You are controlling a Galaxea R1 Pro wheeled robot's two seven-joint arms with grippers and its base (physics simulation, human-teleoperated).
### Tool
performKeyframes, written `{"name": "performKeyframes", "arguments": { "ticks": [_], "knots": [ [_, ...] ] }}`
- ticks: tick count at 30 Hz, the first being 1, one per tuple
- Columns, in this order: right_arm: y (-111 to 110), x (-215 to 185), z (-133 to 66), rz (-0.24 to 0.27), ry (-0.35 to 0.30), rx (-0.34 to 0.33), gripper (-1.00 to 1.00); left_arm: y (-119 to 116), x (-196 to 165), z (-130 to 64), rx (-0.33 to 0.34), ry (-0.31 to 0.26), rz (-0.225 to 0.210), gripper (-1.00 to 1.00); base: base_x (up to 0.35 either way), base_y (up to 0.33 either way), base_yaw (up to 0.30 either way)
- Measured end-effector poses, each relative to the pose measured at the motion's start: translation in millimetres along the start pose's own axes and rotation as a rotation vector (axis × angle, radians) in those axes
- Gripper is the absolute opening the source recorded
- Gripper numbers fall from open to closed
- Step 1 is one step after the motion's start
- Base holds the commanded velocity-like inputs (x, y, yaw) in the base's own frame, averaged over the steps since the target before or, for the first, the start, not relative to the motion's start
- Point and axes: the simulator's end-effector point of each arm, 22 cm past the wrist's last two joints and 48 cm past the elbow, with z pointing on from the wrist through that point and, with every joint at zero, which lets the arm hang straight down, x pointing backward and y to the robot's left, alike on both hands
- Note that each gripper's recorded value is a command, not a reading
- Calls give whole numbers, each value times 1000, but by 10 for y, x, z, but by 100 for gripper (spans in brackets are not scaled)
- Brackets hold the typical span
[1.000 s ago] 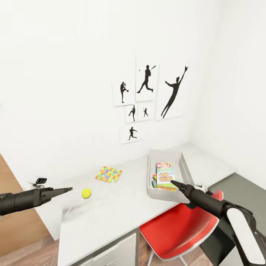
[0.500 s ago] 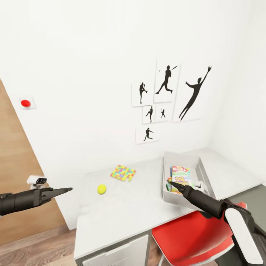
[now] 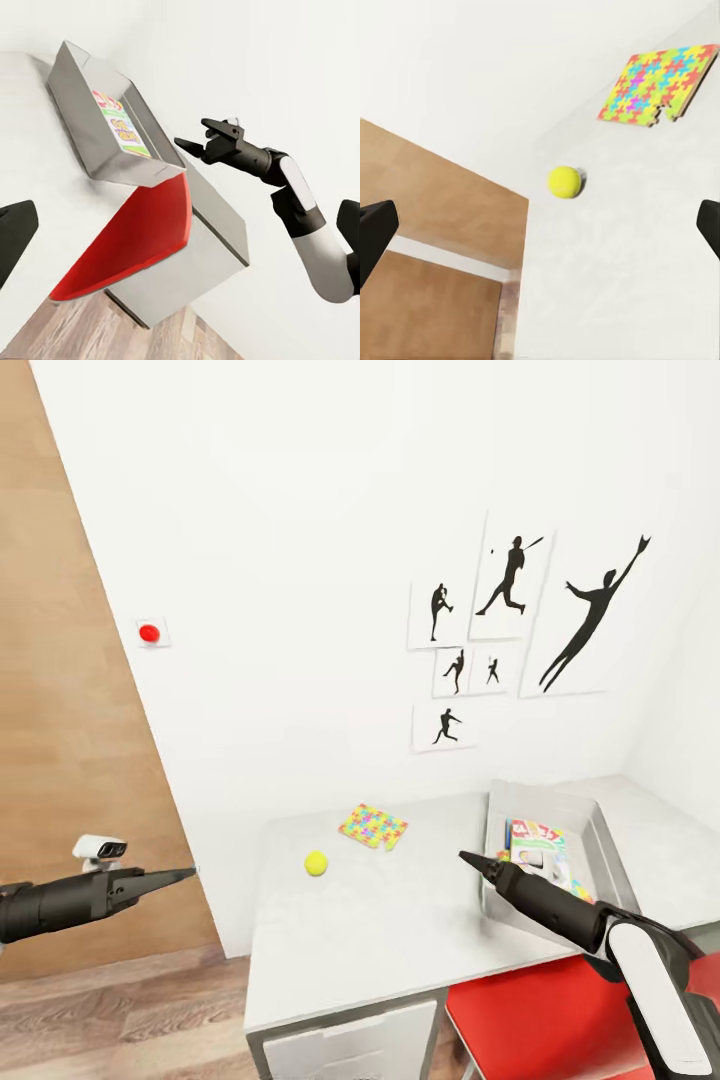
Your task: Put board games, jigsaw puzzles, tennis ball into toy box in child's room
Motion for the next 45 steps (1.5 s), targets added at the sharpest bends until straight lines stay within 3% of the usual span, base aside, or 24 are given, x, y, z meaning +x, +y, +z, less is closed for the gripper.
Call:
{"name": "performKeyframes", "arguments": {
  "ticks": [12, 30, 45],
  "knots": [
    [-14, 7, 5, 2, 2, 2, 100, 18, 10, 8, -3, 2, -3, 100, -97, 184, 238],
    [-21, -54, 3, -5, -26, 4, 100, 18, 17, 19, -1, 2, -4, 100, -3, 47, 8],
    [-18, -96, -1, -11, -46, 3, 100, 27, 19, 21, -6, 2, -2, 100, 135, 108, 0]
  ]
}}
